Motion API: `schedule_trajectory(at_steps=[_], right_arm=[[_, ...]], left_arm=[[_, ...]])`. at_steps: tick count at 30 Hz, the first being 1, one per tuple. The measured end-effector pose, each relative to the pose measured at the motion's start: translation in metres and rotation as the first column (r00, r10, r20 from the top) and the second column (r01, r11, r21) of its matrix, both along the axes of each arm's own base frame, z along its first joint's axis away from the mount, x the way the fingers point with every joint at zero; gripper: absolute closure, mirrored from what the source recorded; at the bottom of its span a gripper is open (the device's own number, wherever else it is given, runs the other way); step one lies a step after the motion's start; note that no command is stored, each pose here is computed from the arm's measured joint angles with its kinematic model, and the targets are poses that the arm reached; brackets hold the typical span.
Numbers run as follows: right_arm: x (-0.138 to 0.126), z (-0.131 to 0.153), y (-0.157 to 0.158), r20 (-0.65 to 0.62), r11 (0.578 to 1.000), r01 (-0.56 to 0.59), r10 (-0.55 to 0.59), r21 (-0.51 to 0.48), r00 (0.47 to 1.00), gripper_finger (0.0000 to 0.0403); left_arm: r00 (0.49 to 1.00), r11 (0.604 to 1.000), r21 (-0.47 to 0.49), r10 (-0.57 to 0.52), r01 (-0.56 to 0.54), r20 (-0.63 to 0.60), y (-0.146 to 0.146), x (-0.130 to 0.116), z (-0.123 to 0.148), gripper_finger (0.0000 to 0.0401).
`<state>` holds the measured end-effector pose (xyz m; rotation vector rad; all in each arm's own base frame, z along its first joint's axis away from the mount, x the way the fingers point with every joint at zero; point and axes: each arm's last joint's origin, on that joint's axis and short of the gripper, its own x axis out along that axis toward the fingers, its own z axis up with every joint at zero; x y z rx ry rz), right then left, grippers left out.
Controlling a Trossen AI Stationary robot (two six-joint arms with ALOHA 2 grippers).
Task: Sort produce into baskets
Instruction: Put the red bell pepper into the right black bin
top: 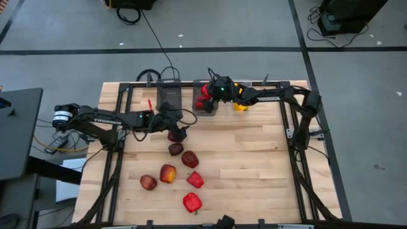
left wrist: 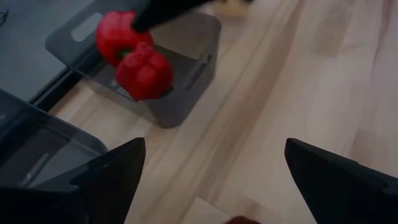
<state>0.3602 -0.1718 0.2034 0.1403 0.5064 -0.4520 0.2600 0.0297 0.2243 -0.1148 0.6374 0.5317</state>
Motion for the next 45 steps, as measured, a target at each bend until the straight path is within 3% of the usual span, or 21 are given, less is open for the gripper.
schedule_trajectory(at_steps=[8, 15, 23, 28, 35, 45], right_arm=[[0.001, 0.031, 0.067, -0.038, 0.987, -0.158, 0.159, 0.028, 0.987, 0.0009], [0.01, 0.022, 0.154, -0.047, 0.952, -0.28, 0.287, 0.122, 0.957, 0.0009], [0.0, 0.018, 0.251, -0.026, 0.948, -0.302, 0.306, 0.096, 0.952, 0.0009], [-0.005, 0.011, 0.294, 0.026, 0.944, -0.315, 0.314, 0.101, 0.949, 0.0009], [0.001, -0.026, 0.331, 0.068, 0.946, -0.294, 0.287, 0.134, 0.956, 0.0009], [0.009, -0.066, 0.348, 0.087, 0.945, -0.238, 0.224, 0.223, 0.971, 0.0009]], left_arm=[[0.988, 0.994, -0.032, -0.112, 0.109, -0.107, -0.024, -0.007, -0.007, 0.0009], [0.956, 0.962, -0.087, -0.267, 0.257, -0.123, -0.059, -0.01, -0.009, 0.0009], [0.904, 0.903, -0.071, -0.426, 0.423, -0.033, -0.114, -0.01, -0.01, 0.0009], [0.88, 0.88, -0.049, -0.474, 0.472, -0.038, -0.145, -0.007, -0.026, 0.0009], [0.867, 0.87, -0.013, -0.492, 0.493, -0.078, -0.17, -0.002, -0.055, 0.0009], [0.877, 0.879, 0.024, -0.474, 0.477, -0.077, -0.179, 0.009, -0.079, 0.0009]])
